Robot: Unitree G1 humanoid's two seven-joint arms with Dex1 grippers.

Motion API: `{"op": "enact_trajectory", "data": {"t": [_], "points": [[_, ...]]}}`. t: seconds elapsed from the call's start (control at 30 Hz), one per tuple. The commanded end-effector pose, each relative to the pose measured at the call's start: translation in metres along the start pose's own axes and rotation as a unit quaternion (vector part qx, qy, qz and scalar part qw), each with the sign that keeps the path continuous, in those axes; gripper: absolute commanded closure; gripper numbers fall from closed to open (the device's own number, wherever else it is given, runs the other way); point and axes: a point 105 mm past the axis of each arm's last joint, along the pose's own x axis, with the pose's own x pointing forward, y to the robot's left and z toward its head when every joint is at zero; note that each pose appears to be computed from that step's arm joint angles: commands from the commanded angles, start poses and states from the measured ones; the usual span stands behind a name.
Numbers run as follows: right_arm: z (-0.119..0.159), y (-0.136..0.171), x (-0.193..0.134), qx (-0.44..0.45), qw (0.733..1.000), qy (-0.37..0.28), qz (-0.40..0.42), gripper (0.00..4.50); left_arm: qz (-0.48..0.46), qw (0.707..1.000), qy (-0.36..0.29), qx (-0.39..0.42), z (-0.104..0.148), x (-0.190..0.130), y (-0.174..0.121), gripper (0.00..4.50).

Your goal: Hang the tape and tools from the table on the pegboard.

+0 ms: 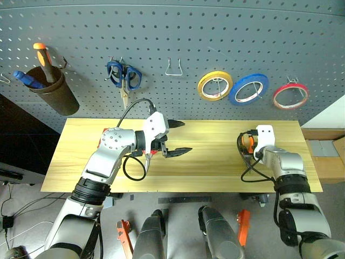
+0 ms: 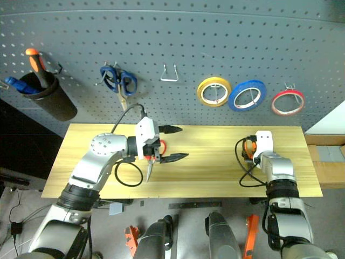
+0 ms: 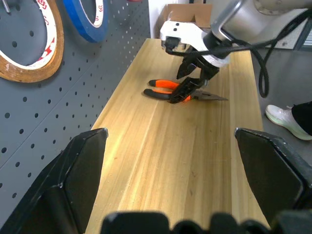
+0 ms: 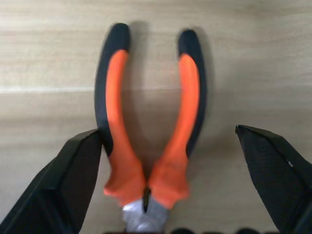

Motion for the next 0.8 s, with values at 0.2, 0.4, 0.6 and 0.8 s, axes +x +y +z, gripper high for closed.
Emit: {"op": "enact_trajectory", "data": {"t": [0.2,0.4,0.6,0.8], "points": [[-0.005,-0.001,0.009,-0.008,1.000,0.020,-0.001,2.21,0.022,0.999,-0.016,0.021,0.011,-0.003,0.005,0.00],[0.014,0.015,0.003,-0.037,0.999,-0.025,0.016,2.65,0.055,0.998,-0.024,0.006,0.009,-0.008,0.008,0.00],[0.047,0.059,-0.051,-0.090,0.984,-0.135,0.078,2.65,0.110,0.993,-0.044,-0.027,0.006,-0.025,0.015,0.00],[0.029,0.141,-0.134,-0.133,0.949,-0.220,0.184,2.65,0.166,0.981,-0.072,-0.063,0.007,-0.061,0.021,0.00]]}}
